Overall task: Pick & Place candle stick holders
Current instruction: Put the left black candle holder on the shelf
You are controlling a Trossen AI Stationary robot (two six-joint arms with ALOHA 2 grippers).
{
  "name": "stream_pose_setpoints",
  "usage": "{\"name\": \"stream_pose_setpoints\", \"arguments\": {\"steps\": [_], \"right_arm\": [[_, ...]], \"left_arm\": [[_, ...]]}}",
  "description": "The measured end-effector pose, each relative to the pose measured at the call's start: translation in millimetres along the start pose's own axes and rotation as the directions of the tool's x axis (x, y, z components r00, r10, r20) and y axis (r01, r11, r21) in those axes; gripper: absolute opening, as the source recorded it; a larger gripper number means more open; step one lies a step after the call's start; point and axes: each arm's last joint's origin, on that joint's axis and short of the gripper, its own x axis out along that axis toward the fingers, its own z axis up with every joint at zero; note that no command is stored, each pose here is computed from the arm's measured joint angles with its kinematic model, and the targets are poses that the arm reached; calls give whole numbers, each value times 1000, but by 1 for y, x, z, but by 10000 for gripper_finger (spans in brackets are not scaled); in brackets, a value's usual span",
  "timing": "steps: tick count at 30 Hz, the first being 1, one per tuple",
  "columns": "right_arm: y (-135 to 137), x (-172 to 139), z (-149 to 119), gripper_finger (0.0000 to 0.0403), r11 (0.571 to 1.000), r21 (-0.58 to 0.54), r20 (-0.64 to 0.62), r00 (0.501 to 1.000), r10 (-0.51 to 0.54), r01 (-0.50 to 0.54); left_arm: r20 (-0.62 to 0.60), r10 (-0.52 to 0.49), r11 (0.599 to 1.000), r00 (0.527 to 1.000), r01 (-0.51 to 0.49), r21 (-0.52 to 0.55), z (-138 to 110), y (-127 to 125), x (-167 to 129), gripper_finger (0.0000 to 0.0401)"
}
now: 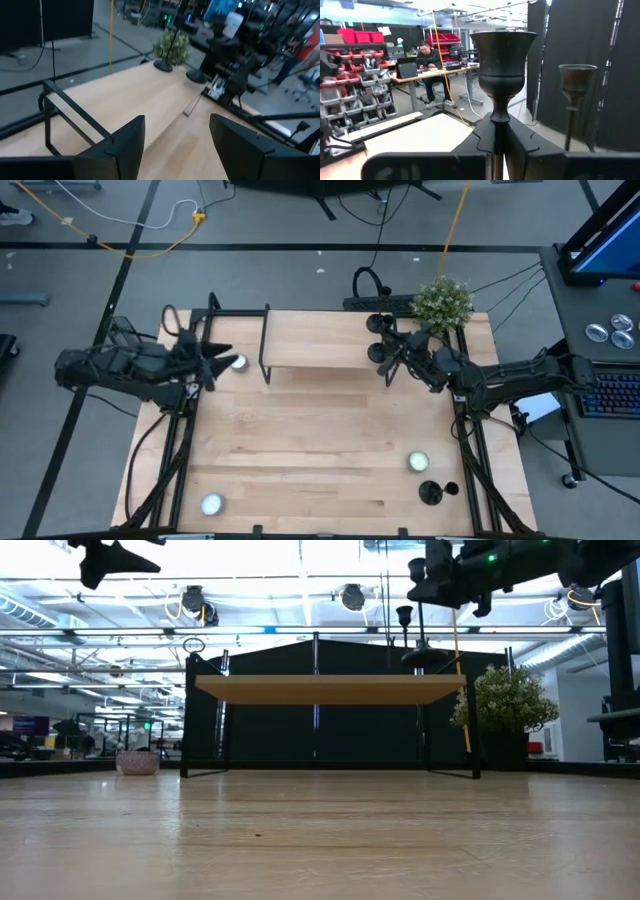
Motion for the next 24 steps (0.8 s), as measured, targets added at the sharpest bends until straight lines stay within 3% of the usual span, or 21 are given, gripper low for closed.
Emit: {"name": "stream_pose_setpoints", "arguments": {"steps": [8,24], "right_arm": [[1,11,-14,9,999,-19,-42,999,-29,28],[-6,14,-14,10,994,-45,-37,994,-106,104]], "left_arm": [[51,-25,999,998,24,29,4,8,-15,230],[30,-6,999,1000,4,49,1,12,-17,230]]}}
